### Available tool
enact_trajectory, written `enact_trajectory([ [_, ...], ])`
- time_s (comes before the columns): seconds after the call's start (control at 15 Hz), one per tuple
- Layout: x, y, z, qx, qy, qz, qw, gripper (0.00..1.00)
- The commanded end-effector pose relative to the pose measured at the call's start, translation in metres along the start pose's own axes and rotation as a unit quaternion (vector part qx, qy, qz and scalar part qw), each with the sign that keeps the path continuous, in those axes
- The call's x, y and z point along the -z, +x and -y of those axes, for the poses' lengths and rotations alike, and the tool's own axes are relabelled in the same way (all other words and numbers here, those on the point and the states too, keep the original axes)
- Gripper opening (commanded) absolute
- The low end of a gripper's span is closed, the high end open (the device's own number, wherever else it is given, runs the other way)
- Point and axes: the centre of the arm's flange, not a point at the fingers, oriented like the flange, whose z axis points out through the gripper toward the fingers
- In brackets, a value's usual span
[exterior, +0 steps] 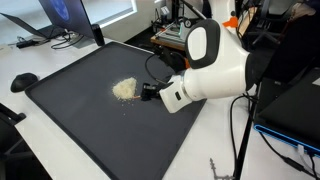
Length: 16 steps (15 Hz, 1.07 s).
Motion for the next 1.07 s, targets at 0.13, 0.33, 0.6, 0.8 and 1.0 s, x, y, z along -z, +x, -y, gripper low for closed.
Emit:
enact_trajectory([
  [0.13,-0.006,0.023,-0.029,0.019,0.041,-0.008,0.9989,0.03],
  [0.33,-0.021,0.013,-0.059,0.013,0.094,-0.009,0.9954,0.03],
  [0.6,-0.048,-0.001,-0.098,-0.008,0.179,-0.012,0.9838,0.03],
  [0.8,-0.066,-0.015,-0.125,-0.031,0.234,-0.021,0.9716,0.03],
  [1.0,-0.080,-0.035,-0.152,-0.061,0.285,-0.034,0.9561,0.03],
])
